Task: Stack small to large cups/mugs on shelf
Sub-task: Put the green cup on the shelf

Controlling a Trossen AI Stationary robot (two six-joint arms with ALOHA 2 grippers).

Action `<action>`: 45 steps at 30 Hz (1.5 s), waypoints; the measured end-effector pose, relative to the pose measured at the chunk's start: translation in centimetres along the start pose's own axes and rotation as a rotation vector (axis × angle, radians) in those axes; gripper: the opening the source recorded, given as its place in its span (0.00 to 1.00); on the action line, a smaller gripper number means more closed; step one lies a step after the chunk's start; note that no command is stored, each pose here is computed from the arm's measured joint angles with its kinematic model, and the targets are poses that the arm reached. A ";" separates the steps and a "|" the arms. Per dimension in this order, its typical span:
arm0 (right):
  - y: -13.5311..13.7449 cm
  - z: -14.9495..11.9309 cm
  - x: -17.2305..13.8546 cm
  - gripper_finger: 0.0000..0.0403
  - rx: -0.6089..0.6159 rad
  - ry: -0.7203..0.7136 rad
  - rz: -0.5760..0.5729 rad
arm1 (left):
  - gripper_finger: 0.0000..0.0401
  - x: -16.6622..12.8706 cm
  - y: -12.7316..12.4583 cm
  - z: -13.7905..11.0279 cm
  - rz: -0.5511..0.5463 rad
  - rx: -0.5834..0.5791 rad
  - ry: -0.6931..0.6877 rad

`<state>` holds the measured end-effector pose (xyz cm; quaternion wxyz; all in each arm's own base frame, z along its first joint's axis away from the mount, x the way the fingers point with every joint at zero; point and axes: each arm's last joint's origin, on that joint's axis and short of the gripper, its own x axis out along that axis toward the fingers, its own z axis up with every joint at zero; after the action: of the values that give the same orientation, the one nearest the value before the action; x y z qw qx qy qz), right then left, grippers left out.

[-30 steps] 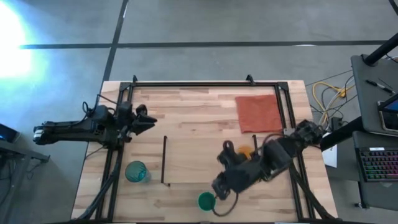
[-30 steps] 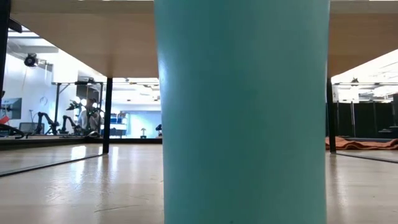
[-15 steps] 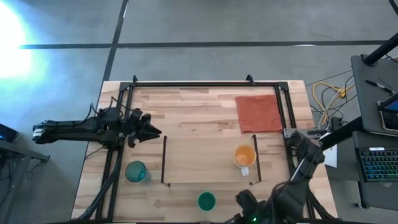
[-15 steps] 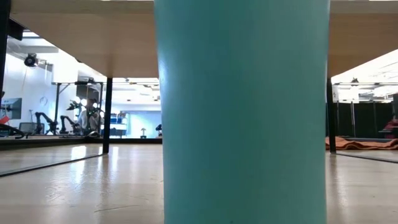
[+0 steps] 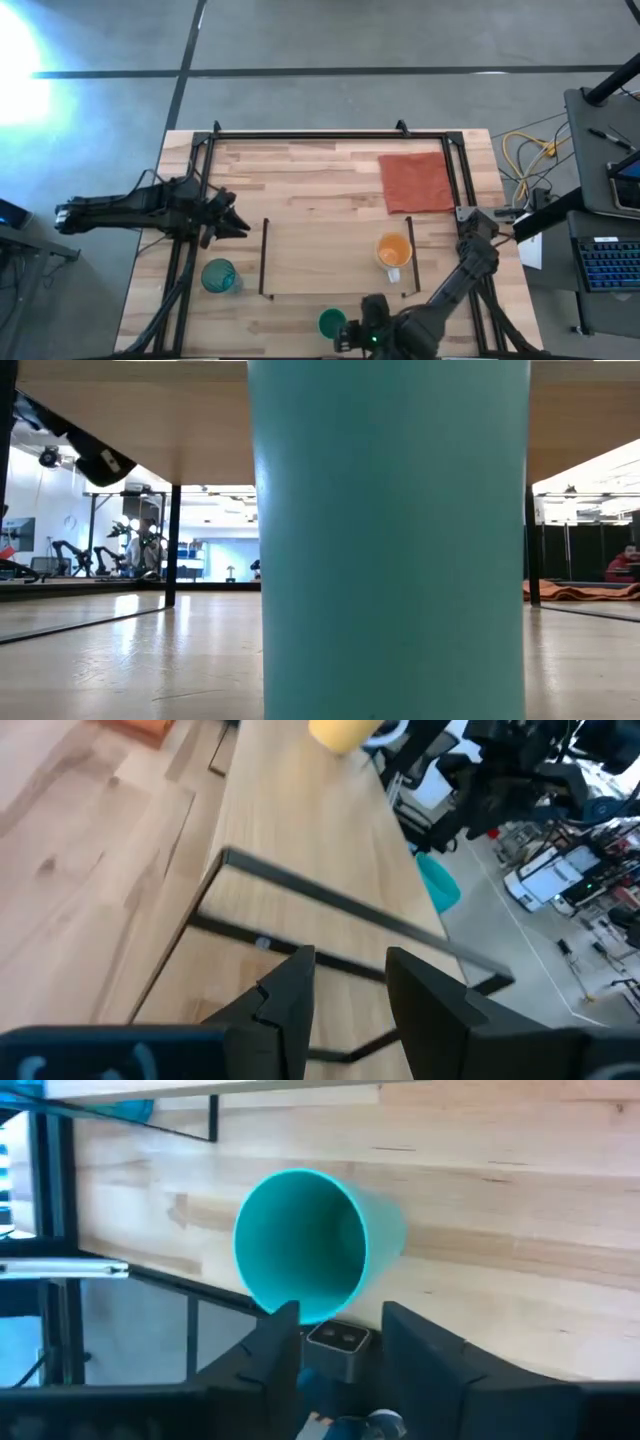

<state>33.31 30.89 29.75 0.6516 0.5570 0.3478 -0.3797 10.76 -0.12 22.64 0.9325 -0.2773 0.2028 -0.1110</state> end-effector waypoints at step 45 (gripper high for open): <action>0.3 -0.6 6.2 0.35 0.045 0.032 -0.148 | 0.28 -1.1 0.0 -0.5 0.066 0.130 -0.038</action>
<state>36.44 30.84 24.37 0.6035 0.5503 0.3895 -0.4257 9.58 -0.03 22.59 0.9554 -0.2112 0.1866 -0.0876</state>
